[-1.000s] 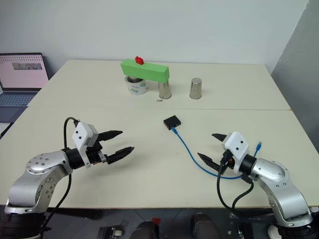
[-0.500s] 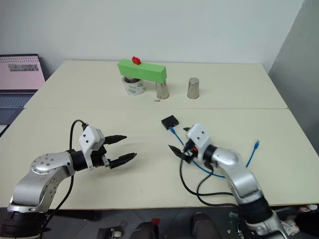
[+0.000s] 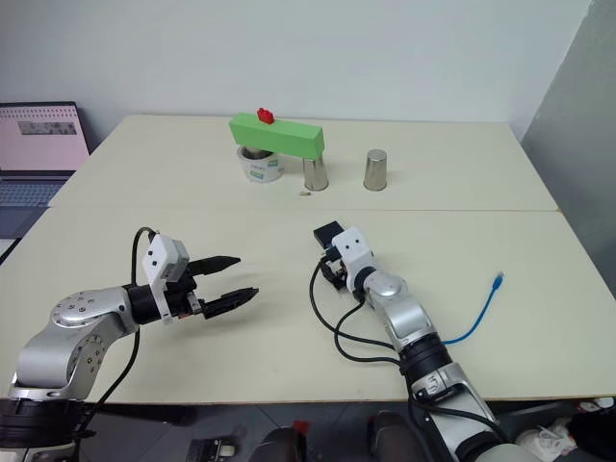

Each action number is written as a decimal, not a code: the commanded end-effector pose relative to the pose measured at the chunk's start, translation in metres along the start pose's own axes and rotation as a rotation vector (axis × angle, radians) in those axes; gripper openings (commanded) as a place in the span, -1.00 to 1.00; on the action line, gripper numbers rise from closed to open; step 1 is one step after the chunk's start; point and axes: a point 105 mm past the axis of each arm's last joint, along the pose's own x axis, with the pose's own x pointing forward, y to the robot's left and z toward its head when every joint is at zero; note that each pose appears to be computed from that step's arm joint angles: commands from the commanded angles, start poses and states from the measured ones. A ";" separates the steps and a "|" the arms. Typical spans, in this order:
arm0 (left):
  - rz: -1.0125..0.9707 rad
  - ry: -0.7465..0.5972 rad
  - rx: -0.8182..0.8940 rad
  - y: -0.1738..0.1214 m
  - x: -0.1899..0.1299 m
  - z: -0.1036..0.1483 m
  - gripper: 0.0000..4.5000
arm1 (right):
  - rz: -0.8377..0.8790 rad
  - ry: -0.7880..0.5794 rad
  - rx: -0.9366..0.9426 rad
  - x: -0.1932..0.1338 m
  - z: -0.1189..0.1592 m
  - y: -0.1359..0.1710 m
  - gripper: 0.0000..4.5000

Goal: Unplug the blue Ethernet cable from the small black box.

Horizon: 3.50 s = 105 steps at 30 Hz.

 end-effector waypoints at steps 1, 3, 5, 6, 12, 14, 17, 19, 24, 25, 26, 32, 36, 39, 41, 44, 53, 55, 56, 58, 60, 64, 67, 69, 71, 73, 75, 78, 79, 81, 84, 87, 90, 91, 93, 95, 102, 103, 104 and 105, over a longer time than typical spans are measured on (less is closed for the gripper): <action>0.006 -0.039 0.038 0.000 -0.002 0.011 1.00 | -0.044 0.004 0.021 0.000 -0.001 -0.011 0.09; 0.006 -0.042 0.038 0.000 -0.001 0.011 1.00 | -0.051 0.003 0.019 0.000 0.000 -0.012 -0.13; 0.008 -0.043 0.036 0.001 0.000 0.011 1.00 | -0.049 -0.001 0.010 -0.001 0.000 -0.013 -0.37; 0.011 -0.048 0.027 0.002 0.000 0.011 1.00 | -0.044 -0.006 0.001 -0.002 0.001 -0.013 -0.46; 0.001 -0.073 -0.162 0.008 0.001 0.002 1.00 | 0.117 -0.141 -0.252 -0.022 0.022 0.004 -0.96; -0.035 -0.091 -0.229 0.004 0.002 0.002 1.00 | 0.185 -0.183 -0.377 -0.033 0.026 0.011 -0.96; -0.098 -0.125 -0.337 -0.002 0.004 0.007 1.00 | 0.299 -0.292 -0.675 -0.059 0.035 0.023 -0.96; -0.170 -0.150 -0.402 -0.010 0.006 0.012 1.00 | 0.359 -0.369 -0.853 -0.075 0.040 0.028 -0.97; -0.321 -0.168 -0.494 -0.032 0.012 0.024 1.00 | 0.472 -0.494 -1.154 -0.101 0.042 0.027 -0.97; -0.341 -0.166 -0.497 -0.036 0.013 0.026 1.00 | 0.475 -0.502 -1.165 -0.102 0.042 0.025 -0.97; -0.371 -0.162 -0.494 -0.041 0.015 0.027 1.00 | 0.481 -0.511 -1.175 -0.104 0.042 0.023 -0.97; -0.436 -0.155 -0.476 -0.056 0.023 0.033 1.00 | 0.499 -0.533 -1.201 -0.108 0.044 0.022 -0.97; -0.424 -0.149 -0.482 -0.054 0.027 0.031 1.00 | 0.504 -0.571 -1.200 -0.111 0.051 0.027 -0.97; -0.419 -0.157 -0.490 -0.051 0.029 0.030 0.78 | 0.502 -0.624 -1.195 -0.115 0.058 0.032 -0.97; -0.421 -0.158 -0.491 -0.050 0.030 0.030 0.57 | 0.497 -0.647 -1.194 -0.117 0.062 0.034 -0.97; -0.431 -0.165 -0.487 -0.053 0.032 0.031 0.33 | 0.491 -0.663 -1.195 -0.118 0.065 0.036 -0.98; -0.418 -0.175 -0.472 -0.052 0.038 0.030 -0.59 | 0.535 -0.633 -1.259 -0.117 0.057 0.040 -0.98; -0.417 -0.156 -0.461 -0.052 0.037 0.027 -0.65 | 0.568 -0.609 -1.283 -0.119 0.050 0.040 -0.98; -0.421 -0.141 -0.450 -0.054 0.037 0.025 -0.65 | 0.583 -0.599 -1.296 -0.121 0.048 0.039 -0.66; -0.430 -0.127 -0.441 -0.056 0.036 0.023 -0.65 | 0.599 -0.577 -1.310 -0.122 0.044 0.037 -0.45; -0.435 -0.123 -0.430 -0.057 0.037 0.022 -0.65 | 0.607 -0.520 -1.298 -0.126 0.045 0.030 -0.21; -0.460 -0.135 -0.352 -0.055 0.047 0.025 -0.65 | 0.648 -0.367 -1.233 -0.145 0.038 0.018 0.15; -0.521 -0.146 -0.284 -0.060 0.054 0.031 -0.65 | 0.617 -0.319 -0.963 -0.157 0.047 0.017 0.15; -0.565 -0.145 -0.246 -0.063 0.055 0.033 -0.65 | 0.599 -0.296 -0.724 -0.161 0.056 0.017 0.15; -0.612 -0.139 -0.194 -0.069 0.056 0.031 -0.65 | 0.631 -0.248 -0.557 -0.164 0.056 0.022 0.15; -0.659 -0.120 -0.142 -0.075 0.056 0.028 -0.65 | 0.627 -0.261 -0.371 -0.162 0.065 0.025 0.15; -0.680 -0.131 -0.123 -0.077 0.057 0.032 -0.65 | 0.608 -0.283 -0.239 -0.157 0.073 0.026 0.15; -0.695 -0.150 -0.106 -0.076 0.059 0.038 -0.65 | 0.642 -0.232 -0.122 -0.151 0.069 0.029 0.15; -0.699 -0.155 -0.102 -0.076 0.059 0.039 -0.65 | 0.666 -0.203 -0.091 -0.150 0.066 0.032 0.15; -0.701 -0.164 -0.096 -0.075 0.060 0.042 -0.65 | 0.726 -0.157 -0.019 -0.151 0.061 0.038 0.15; -0.698 -0.176 -0.088 -0.073 0.060 0.044 -0.65 | 0.761 -0.120 0.023 -0.152 0.057 0.041 0.15; -0.689 -0.184 -0.089 -0.072 0.060 0.044 -0.65 | 0.778 -0.096 0.040 -0.152 0.054 0.043 0.15; -0.687 -0.183 -0.093 -0.073 0.059 0.042 -0.65 | 0.771 -0.093 0.053 -0.150 0.053 0.042 0.15; -0.685 -0.182 -0.094 -0.073 0.059 0.041 -0.65 | 0.766 -0.092 0.054 -0.148 0.053 0.041 0.15; -0.683 -0.181 -0.095 -0.074 0.058 0.040 -0.65 | 0.763 -0.091 0.058 -0.147 0.052 0.040 0.15; -0.682 -0.177 -0.090 -0.073 0.058 0.038 -0.65 | 0.761 -0.090 0.061 -0.146 0.052 0.039 0.15; -0.680 -0.172 -0.067 -0.072 0.057 0.037 -0.65 | 0.763 -0.071 0.049 -0.145 0.048 0.033 -0.43; -0.679 -0.176 -0.069 -0.072 0.056 0.037 -0.65 | 0.763 -0.070 0.048 -0.145 0.049 0.032 -0.54; -0.679 -0.178 -0.070 -0.072 0.056 0.037 -0.65 | 0.764 -0.070 0.044 -0.145 0.049 0.032 -0.64; -0.677 -0.182 -0.071 -0.072 0.057 0.038 -0.65 | 0.765 -0.069 0.038 -0.145 0.049 0.032 -0.73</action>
